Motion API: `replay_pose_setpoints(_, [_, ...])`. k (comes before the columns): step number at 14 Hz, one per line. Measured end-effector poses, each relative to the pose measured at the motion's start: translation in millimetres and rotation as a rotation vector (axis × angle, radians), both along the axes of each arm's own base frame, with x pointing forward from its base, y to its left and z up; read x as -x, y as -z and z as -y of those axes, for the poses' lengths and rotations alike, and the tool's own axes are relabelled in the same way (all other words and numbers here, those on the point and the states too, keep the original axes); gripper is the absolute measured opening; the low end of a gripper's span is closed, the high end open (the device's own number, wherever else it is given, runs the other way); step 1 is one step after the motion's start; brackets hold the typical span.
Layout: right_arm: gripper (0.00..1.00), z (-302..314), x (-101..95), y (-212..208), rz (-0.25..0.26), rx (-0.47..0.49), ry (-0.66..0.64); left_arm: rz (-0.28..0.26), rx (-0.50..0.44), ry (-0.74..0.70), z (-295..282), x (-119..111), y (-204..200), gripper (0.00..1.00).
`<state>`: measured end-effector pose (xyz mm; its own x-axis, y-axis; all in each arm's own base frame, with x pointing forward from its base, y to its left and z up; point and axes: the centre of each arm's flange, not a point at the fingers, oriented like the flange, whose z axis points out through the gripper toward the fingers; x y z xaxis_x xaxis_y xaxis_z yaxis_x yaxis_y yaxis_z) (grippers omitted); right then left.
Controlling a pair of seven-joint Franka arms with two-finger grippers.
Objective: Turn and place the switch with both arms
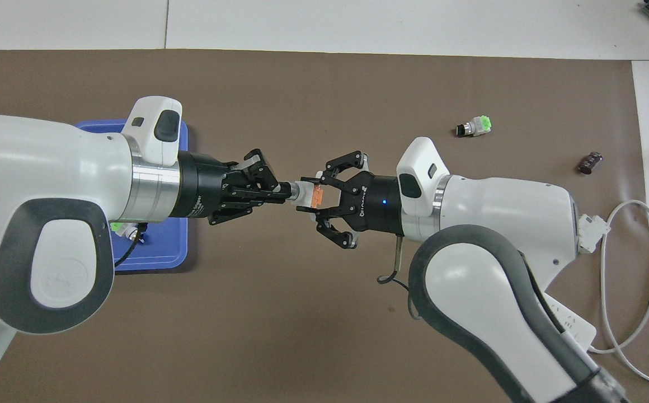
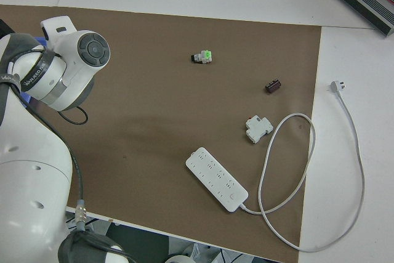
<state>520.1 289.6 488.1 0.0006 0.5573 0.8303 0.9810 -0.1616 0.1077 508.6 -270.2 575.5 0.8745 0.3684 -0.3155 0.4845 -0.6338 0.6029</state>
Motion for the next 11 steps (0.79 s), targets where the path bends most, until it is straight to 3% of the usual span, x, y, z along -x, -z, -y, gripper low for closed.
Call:
replay_pose_setpoints(6, [0.42,-3.1,1.5,3.6,-0.007,0.002,-0.008,-0.223,-0.043,-0.268,3.3,2.7,-1.7,0.10])
replay_pose_setpoints(11, [0.42,-1.8,1.7,6.8,-0.015,0.011,-0.024,-0.311,-0.087,-0.409,12.3,7.7,-3.0,0.10])
